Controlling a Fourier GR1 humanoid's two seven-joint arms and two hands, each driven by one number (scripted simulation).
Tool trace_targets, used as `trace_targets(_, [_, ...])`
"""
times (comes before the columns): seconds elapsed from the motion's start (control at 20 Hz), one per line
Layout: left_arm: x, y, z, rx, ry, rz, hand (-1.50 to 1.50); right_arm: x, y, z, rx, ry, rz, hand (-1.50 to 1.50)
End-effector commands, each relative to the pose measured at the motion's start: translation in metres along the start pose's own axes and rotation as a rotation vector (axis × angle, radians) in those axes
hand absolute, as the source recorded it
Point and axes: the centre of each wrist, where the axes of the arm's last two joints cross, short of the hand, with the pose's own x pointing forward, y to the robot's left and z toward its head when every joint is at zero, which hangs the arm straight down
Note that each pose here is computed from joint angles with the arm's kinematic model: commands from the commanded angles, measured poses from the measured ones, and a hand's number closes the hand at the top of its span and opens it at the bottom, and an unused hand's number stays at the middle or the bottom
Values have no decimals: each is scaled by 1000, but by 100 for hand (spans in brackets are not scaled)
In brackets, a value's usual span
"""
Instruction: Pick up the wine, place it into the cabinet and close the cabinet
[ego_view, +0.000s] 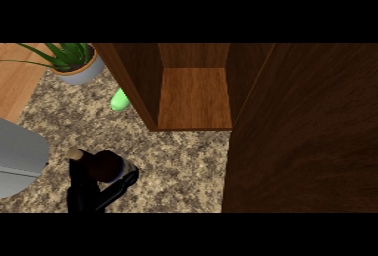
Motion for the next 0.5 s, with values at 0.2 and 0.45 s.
trace_targets(0.2, [-21,4,-9,6,-8,108,-150,38,2,33,5,-68,-24,-150])
trace_targets(0.45, [-21,-9,-6,-28,-30,109,-150,45,1,42,23,-58,-49,-150])
